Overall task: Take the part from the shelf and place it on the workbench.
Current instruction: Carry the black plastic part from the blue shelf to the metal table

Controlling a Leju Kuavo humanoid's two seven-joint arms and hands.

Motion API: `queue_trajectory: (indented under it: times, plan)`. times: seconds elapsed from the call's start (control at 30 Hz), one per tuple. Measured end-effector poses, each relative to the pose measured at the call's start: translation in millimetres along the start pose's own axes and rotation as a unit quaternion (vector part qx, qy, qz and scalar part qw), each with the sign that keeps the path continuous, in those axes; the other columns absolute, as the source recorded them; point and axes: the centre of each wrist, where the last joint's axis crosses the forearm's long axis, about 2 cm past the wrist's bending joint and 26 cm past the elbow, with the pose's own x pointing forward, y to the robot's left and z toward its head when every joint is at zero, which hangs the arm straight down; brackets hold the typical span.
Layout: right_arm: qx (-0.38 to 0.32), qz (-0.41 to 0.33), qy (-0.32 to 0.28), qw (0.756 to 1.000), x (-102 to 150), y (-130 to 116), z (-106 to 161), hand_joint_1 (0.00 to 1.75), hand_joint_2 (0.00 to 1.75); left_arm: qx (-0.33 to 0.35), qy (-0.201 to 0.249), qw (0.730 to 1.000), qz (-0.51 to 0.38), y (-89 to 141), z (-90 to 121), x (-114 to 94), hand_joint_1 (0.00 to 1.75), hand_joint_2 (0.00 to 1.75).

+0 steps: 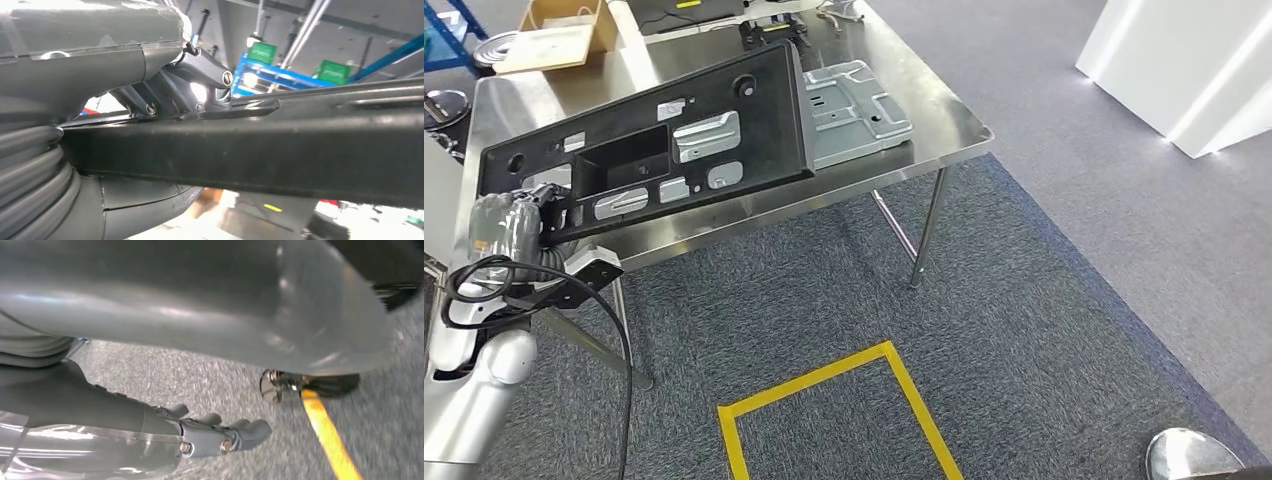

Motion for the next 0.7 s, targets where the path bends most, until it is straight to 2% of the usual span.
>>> queue_trajectory:
  times: [0.7]
  plan:
    - [-0.004,-0.011,-0.002,1.0,2.8,3.0,-0.3,0.0,0.0,-0.011,0.01,1.0,0.003,-7.5,-1.5,-6.9,1.75,1.75]
